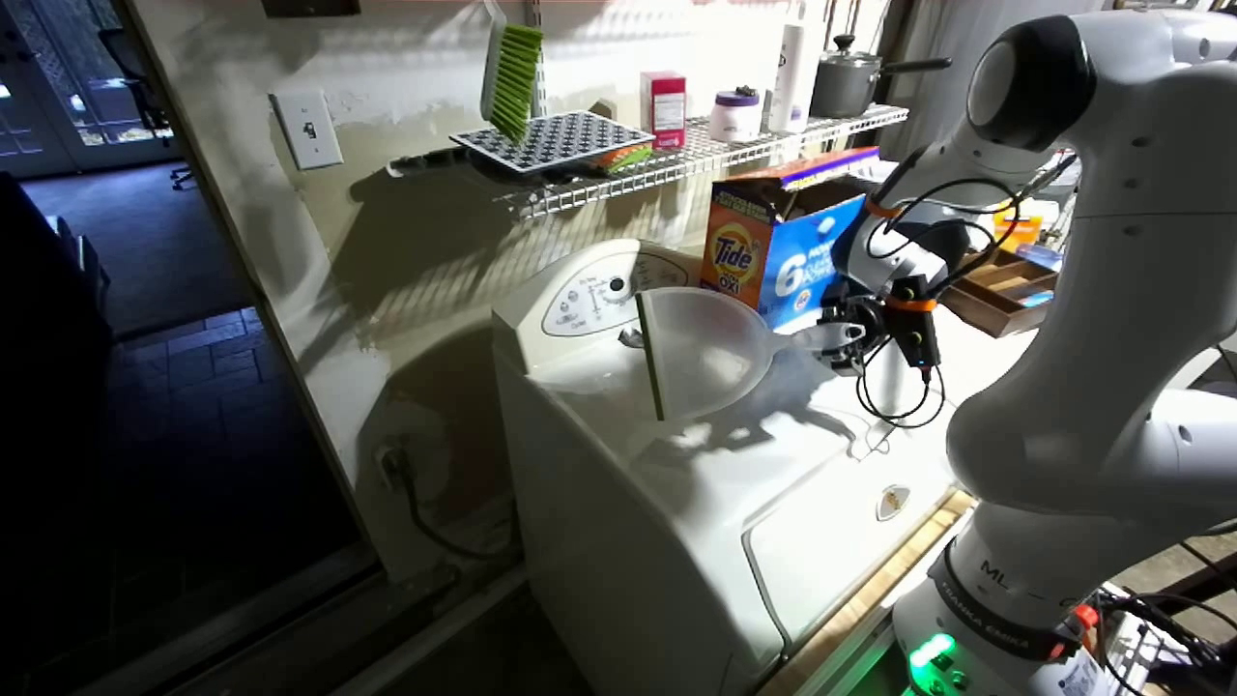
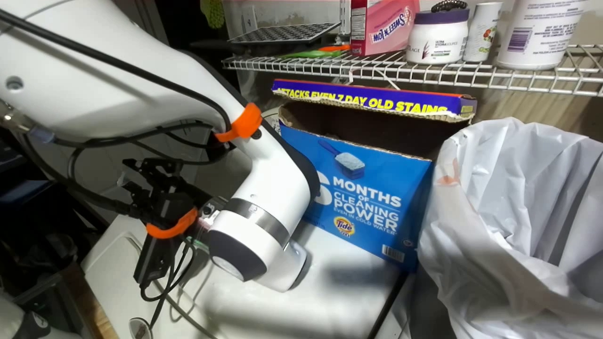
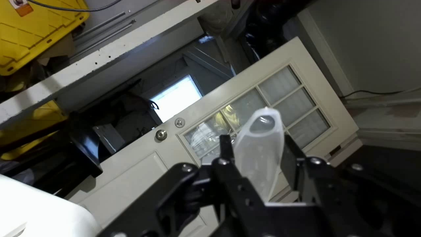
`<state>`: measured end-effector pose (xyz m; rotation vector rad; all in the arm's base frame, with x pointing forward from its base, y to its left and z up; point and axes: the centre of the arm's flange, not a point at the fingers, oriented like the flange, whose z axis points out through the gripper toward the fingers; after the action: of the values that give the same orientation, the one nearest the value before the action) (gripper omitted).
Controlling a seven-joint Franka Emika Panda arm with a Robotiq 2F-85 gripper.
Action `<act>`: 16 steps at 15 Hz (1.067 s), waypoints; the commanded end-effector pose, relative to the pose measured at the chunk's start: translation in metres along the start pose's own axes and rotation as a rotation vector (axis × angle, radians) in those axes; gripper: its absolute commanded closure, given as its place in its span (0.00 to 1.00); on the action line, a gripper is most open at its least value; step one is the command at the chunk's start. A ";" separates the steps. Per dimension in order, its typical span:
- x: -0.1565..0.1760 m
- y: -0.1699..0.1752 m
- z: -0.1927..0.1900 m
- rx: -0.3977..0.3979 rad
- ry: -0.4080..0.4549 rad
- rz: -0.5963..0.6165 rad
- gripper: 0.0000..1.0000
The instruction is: Flip over the dustpan
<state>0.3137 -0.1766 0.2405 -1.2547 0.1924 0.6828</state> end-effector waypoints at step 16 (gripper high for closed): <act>-0.011 -0.017 -0.037 0.116 0.134 0.355 0.86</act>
<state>0.3156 -0.2086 0.2461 -1.1779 0.5073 0.8350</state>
